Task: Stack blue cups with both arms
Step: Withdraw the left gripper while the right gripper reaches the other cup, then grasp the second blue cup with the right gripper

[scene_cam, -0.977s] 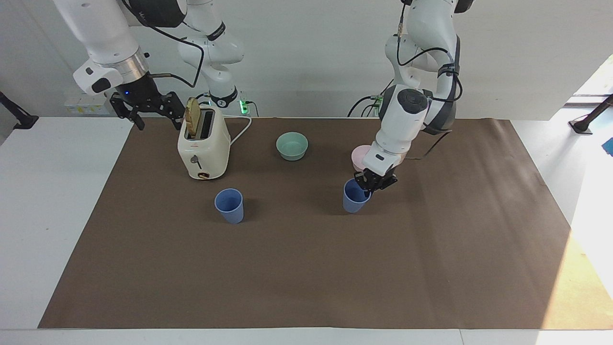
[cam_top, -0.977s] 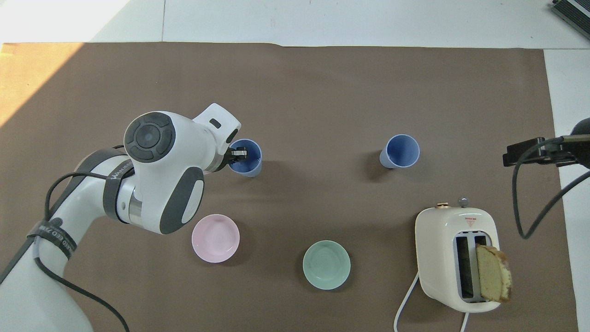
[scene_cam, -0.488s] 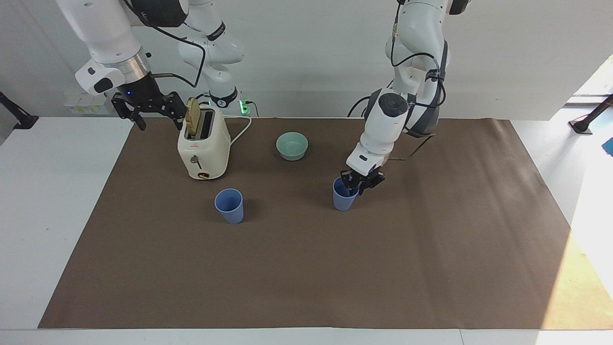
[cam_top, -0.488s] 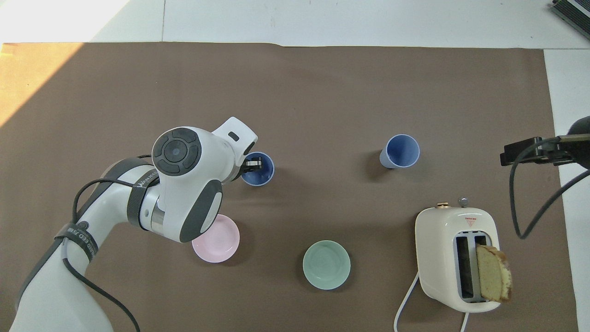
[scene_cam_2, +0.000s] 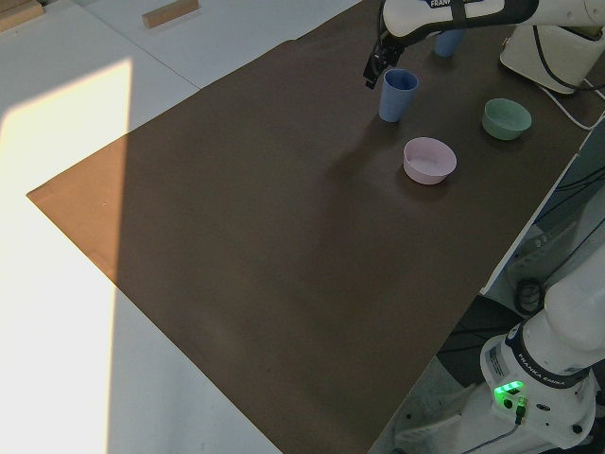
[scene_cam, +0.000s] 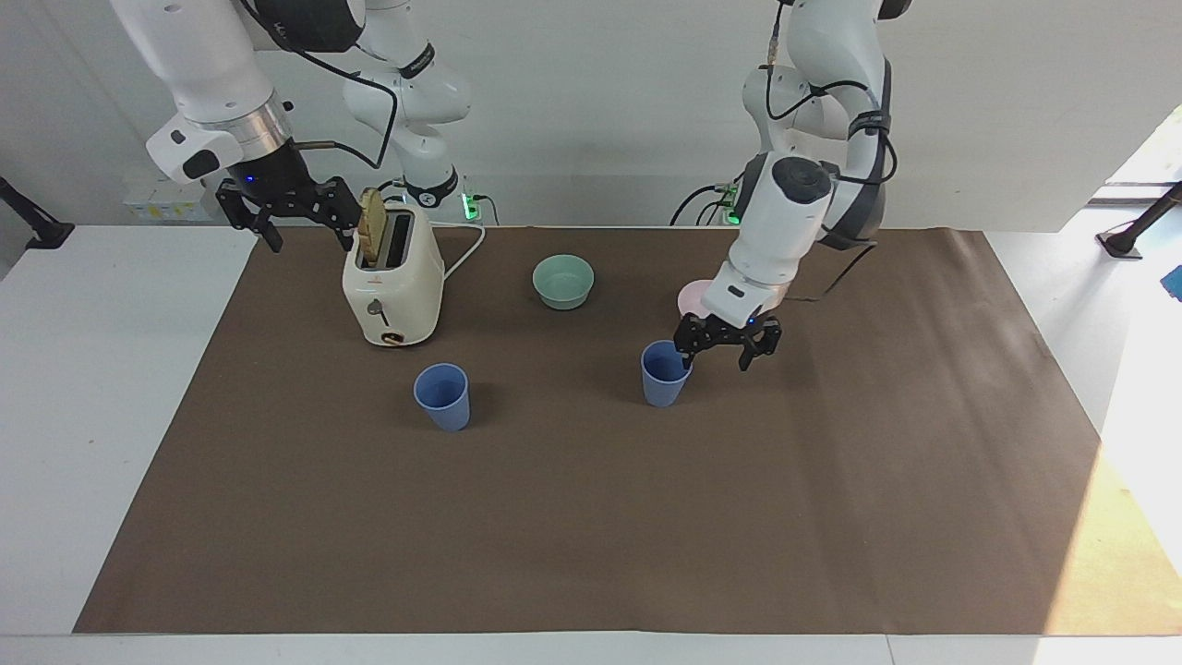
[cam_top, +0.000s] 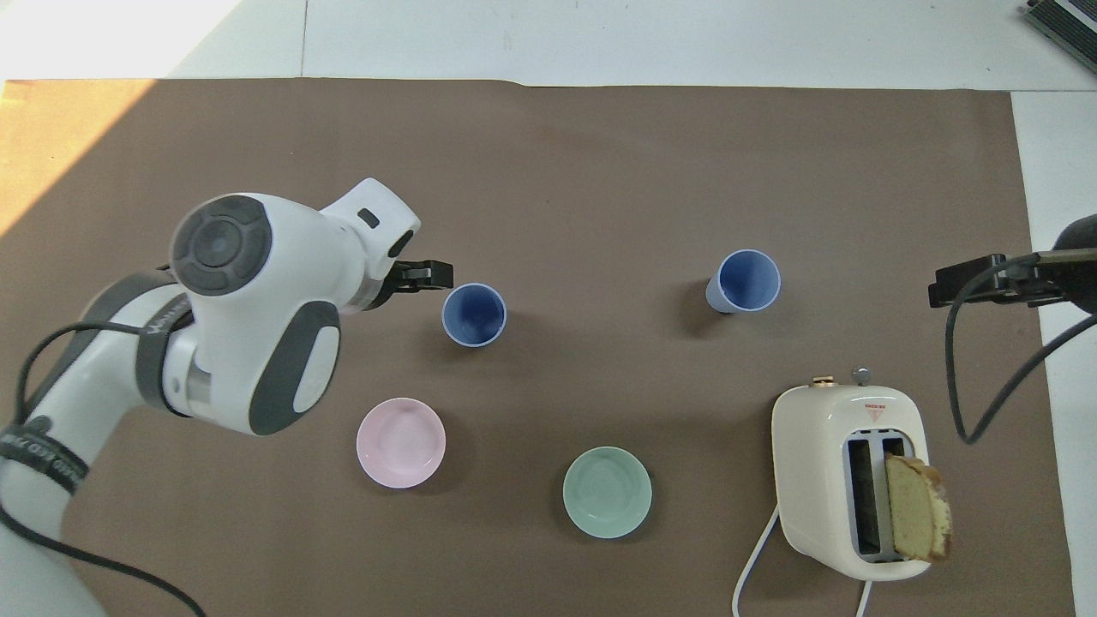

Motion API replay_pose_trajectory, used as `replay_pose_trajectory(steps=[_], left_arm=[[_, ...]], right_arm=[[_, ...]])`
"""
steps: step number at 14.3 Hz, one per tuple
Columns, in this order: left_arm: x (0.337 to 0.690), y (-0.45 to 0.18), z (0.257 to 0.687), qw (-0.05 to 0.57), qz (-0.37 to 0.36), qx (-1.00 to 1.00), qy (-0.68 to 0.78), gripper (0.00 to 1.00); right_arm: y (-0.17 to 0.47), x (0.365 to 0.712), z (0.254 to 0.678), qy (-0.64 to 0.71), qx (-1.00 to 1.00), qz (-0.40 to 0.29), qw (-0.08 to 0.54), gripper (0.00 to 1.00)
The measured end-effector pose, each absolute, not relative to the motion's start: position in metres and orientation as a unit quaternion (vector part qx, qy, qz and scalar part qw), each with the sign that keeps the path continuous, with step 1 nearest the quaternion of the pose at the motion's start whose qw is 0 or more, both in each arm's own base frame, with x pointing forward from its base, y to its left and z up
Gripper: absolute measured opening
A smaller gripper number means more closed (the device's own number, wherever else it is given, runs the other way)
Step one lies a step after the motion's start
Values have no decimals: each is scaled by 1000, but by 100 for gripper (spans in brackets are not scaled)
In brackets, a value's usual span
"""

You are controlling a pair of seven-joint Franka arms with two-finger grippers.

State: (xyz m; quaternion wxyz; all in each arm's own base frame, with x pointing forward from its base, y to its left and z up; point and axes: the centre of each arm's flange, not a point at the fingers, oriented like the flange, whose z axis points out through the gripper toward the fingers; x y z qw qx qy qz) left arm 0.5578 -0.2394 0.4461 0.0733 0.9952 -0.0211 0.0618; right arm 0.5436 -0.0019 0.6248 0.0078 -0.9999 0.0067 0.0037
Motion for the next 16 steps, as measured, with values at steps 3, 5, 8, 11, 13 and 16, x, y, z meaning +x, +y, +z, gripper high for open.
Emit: replay_pose_trajectory(steps=[3,5,8,11,13,16], left_arm=[[560,-162,501,71,58,995,-50,100],[561,-114,533,65,50,994,-71,100],[565,-68,577,24,47,995,-82,100],[564,-38,607,2,43,995,-86,100],[560,-14,624,-2,33,996,-81,100],[557,13,635,-3,28,997,-69,100]], right_arm=[[-2,544,625,6,-1000,4,8,100],[3,545,624,2,-1000,-3,8,100],[18,551,607,-11,-1000,-14,9,100],[36,555,566,-16,-1000,-1,9,100],[60,558,532,13,-1000,14,7,100],[100,566,485,24,-999,24,3,100]])
